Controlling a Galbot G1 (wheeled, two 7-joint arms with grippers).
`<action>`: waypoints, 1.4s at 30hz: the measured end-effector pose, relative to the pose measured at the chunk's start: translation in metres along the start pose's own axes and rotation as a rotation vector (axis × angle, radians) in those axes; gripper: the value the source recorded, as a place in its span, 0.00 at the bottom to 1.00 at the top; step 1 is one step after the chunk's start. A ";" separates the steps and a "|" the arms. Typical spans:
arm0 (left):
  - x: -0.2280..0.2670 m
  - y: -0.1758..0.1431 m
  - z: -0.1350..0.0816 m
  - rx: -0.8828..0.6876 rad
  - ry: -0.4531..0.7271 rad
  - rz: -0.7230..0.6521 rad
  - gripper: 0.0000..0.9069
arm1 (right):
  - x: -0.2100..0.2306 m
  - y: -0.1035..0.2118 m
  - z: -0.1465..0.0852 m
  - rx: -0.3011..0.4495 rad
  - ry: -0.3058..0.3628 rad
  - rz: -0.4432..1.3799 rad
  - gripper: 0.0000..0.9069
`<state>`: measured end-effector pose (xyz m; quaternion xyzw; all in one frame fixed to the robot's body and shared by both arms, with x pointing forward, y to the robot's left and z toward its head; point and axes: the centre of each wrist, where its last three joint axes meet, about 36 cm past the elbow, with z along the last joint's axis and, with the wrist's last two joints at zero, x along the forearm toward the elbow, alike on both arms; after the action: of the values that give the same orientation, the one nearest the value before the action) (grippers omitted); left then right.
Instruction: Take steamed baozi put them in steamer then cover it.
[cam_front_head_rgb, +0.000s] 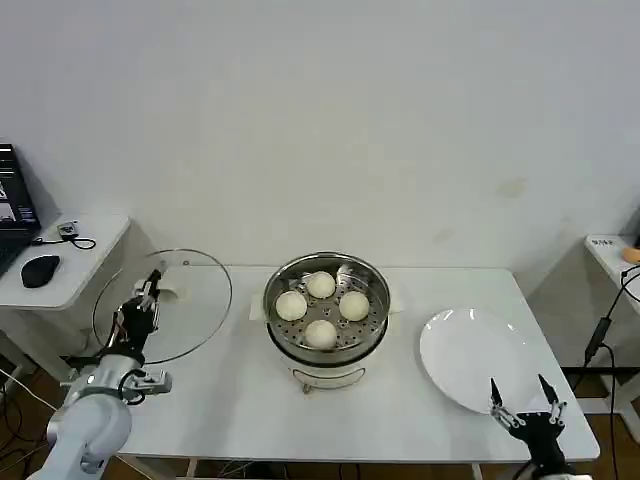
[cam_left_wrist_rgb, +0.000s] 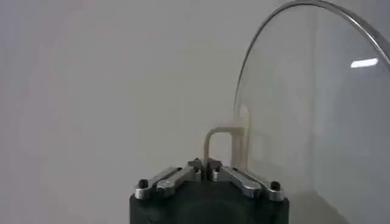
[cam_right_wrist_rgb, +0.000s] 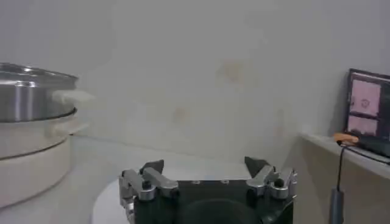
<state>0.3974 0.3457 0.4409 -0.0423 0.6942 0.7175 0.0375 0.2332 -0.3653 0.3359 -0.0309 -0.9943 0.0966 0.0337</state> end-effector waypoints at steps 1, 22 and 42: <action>-0.001 0.006 -0.006 0.004 0.001 -0.003 0.00 | 0.000 0.001 0.000 0.001 0.000 -0.003 1.00; -0.030 0.035 -0.153 0.086 -0.038 0.068 0.00 | -0.009 0.034 0.000 -0.029 -0.009 -0.049 1.00; -0.054 0.016 -0.267 0.059 -0.080 0.105 0.00 | -0.013 0.053 0.008 -0.043 0.000 -0.087 1.00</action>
<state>0.4517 0.0790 0.4543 0.0237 0.7144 0.6988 0.0288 0.2486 -0.3157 0.3169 0.0117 -0.9965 0.0738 0.0371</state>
